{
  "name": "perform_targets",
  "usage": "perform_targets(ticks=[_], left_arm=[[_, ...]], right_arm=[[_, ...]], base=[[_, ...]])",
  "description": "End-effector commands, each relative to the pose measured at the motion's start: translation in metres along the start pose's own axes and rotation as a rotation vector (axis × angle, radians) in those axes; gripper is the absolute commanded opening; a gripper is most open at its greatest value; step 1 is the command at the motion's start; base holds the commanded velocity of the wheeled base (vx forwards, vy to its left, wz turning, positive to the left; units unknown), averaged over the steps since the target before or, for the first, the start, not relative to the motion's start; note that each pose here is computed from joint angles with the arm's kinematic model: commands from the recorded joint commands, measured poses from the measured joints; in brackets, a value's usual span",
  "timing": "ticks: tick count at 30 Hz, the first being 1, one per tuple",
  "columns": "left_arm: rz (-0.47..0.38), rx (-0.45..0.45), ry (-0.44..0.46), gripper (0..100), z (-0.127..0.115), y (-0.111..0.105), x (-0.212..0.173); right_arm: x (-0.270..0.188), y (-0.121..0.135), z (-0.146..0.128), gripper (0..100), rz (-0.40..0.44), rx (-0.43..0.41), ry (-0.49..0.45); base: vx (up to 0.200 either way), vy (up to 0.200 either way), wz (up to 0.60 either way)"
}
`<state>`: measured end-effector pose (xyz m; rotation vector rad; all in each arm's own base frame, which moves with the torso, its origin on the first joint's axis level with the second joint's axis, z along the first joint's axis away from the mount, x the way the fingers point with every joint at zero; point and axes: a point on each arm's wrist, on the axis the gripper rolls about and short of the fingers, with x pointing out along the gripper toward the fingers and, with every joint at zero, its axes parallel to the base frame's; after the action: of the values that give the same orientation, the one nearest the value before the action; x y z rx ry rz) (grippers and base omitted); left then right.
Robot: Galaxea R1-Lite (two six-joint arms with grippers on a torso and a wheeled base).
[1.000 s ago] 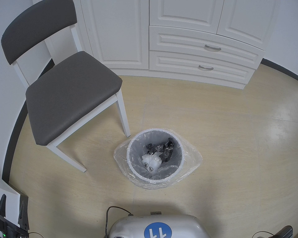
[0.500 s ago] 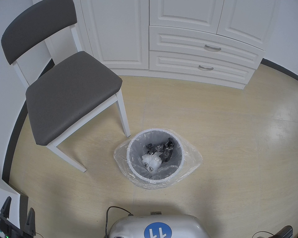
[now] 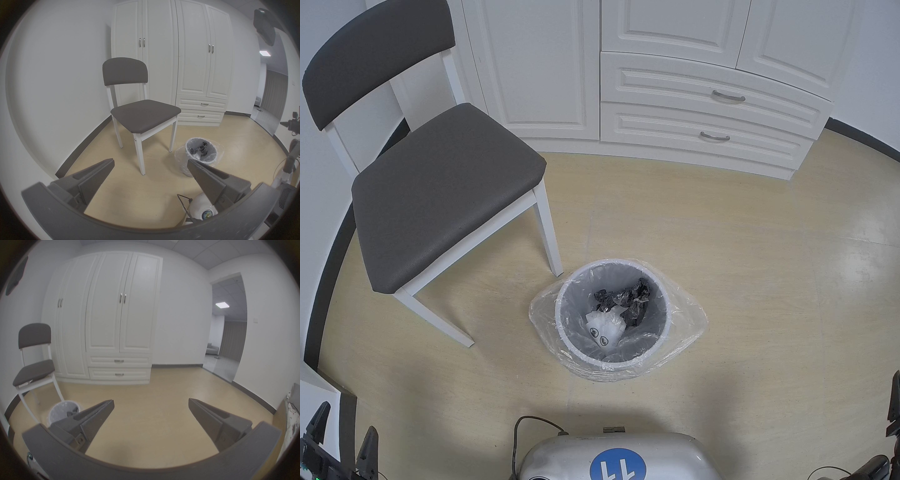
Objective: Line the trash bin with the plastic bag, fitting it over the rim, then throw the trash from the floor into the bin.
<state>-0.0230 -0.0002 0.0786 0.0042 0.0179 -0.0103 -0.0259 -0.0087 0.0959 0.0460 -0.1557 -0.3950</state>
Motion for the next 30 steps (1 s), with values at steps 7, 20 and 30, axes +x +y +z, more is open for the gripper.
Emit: perform_targets(ticks=[7, 20, 30], left_arm=[[0.001, 0.005, -0.003, 100, -0.0036, 0.0000, -0.0002], [-0.001, 0.003, -0.004, 100, -0.0034, 0.0000, -0.0002], [0.001, -0.001, -0.003, 100, -0.0039, 0.0000, -0.0001]], right_arm=[[-0.0011, 0.0021, -0.0126, 100, 0.118, 0.005, 0.080], [-0.0026, 0.0077, -0.0153, 100, 0.377, -0.023, 0.105], [-0.0033, 0.0074, -0.0206, 100, 0.384, -0.037, 0.156]], base=[[0.000, 0.000, 0.00], [0.000, 0.000, 0.00], [0.000, 0.000, 0.00]])
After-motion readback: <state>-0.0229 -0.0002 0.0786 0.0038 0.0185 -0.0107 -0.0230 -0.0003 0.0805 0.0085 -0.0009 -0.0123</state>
